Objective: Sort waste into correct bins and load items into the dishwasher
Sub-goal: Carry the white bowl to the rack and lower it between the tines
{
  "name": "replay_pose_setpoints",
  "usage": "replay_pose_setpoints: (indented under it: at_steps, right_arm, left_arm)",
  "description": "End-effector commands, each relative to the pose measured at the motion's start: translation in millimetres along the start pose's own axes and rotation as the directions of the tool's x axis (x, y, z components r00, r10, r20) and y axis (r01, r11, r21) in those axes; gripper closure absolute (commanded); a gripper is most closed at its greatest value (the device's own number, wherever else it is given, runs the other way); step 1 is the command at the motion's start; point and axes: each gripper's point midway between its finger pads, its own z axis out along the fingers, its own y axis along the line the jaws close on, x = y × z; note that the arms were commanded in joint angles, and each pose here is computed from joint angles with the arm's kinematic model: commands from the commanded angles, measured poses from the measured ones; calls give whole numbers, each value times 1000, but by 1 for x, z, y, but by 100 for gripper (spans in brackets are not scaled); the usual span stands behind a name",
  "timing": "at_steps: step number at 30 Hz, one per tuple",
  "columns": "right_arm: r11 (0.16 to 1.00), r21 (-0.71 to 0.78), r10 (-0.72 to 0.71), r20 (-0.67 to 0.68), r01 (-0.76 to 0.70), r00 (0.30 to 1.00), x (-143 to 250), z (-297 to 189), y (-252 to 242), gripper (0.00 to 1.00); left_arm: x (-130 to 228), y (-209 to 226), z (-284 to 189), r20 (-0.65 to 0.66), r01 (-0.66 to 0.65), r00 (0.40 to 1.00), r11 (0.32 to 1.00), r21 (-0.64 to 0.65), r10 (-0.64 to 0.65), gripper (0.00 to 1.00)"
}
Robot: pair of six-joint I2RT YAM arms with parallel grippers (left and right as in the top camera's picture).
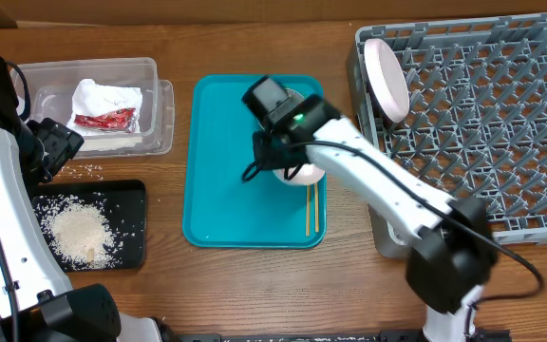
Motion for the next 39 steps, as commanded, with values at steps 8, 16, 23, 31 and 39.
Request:
replay_pose_setpoints:
  at_steps: [8, 16, 23, 31, 39]
  right_arm:
    - [965, -111, 260, 295, -237, 920, -61, -169, -116, 96]
    - [898, -310, 377, 172, -313, 910, -42, -183, -219, 96]
    - [721, -655, 416, 146, -228, 897, -27, -189, -240, 96]
    - [540, -827, 479, 145, -160, 866, -27, -166, -253, 96]
    - [424, -838, 575, -46, -345, 817, -29, -111, -276, 96]
  left_arm:
    - [-1, 1, 0, 2, -17, 1000, 1000, -3, 17, 0]
    - [-1, 1, 0, 2, -17, 1000, 1000, -3, 17, 0]
    - [-1, 1, 0, 2, -17, 1000, 1000, -3, 17, 0]
    - [-1, 1, 0, 2, -17, 1000, 1000, -3, 17, 0]
    - [-1, 1, 0, 2, -17, 1000, 1000, -3, 17, 0]
